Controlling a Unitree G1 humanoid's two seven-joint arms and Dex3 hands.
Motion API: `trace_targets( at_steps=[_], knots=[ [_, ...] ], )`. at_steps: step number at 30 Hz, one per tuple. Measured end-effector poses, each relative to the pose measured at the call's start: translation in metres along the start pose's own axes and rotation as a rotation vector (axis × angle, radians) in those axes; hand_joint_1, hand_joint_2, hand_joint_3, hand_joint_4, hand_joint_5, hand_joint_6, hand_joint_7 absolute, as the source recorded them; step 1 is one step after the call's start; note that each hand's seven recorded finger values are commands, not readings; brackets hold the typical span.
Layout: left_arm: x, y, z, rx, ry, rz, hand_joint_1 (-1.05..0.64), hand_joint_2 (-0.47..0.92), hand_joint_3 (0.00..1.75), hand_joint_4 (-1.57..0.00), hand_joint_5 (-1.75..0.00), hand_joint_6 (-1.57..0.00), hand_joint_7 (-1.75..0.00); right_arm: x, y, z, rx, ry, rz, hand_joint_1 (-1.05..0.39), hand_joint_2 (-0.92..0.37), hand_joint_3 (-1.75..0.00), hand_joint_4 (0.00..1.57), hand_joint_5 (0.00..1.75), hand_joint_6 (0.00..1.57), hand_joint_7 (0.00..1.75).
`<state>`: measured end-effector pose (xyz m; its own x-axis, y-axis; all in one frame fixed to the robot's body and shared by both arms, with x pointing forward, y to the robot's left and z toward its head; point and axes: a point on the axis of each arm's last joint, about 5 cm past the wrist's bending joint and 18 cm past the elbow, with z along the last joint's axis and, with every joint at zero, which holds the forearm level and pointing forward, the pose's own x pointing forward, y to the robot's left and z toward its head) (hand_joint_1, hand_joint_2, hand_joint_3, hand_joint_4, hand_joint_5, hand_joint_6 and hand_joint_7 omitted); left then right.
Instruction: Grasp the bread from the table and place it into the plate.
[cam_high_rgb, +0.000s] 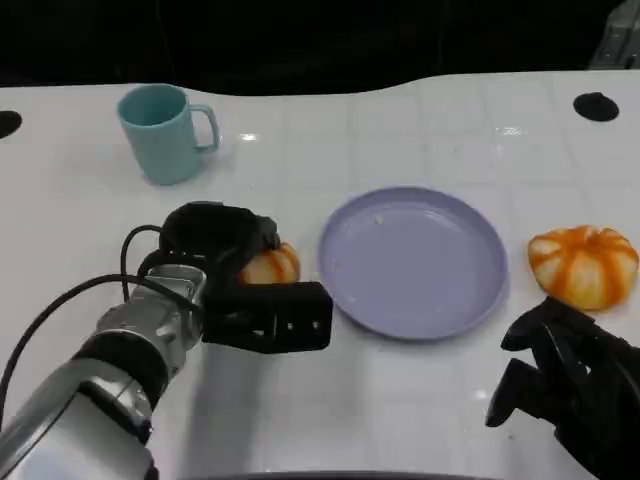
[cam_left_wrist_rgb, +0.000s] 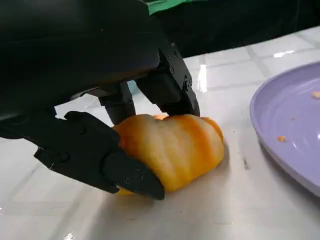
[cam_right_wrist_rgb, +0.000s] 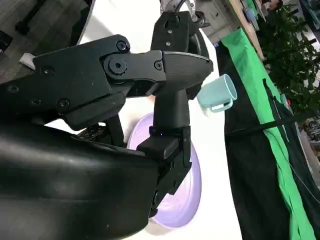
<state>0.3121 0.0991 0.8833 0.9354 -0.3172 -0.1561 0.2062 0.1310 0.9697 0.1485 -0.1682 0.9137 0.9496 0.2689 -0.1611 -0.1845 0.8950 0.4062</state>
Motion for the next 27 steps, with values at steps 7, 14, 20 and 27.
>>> trace_targets(
  at_steps=[7,14,20,27],
  knots=[
    [0.002,0.004,0.002,-0.107,0.029,0.043,-0.23,0.92,0.33,-0.76,-1.75,-0.69,-0.97,0.000,0.0000,0.000,0.000,0.000,-0.002,-0.47,-0.92,-0.35,0.65,1.75,0.53,1.59],
    [0.010,0.023,0.008,-0.188,0.058,0.100,-0.17,0.88,0.28,-0.81,-1.75,-0.70,-1.12,0.001,0.0002,0.000,-0.001,-0.001,-0.005,-0.46,-0.92,-0.35,0.65,1.75,0.53,1.59],
    [0.020,0.049,0.020,-0.204,0.030,0.170,-0.23,0.92,0.26,-0.78,-1.75,-0.72,-0.42,0.001,0.0003,0.000,0.000,0.002,-0.005,-0.45,-0.92,-0.36,0.64,1.75,0.52,1.59],
    [0.022,0.053,0.034,-0.158,-0.036,0.183,-0.23,0.92,0.20,-0.81,-1.75,-0.84,-0.80,0.002,0.0006,-0.001,-0.003,0.005,-0.005,-0.46,-0.92,-0.36,0.64,1.75,0.51,1.61]
  ],
)
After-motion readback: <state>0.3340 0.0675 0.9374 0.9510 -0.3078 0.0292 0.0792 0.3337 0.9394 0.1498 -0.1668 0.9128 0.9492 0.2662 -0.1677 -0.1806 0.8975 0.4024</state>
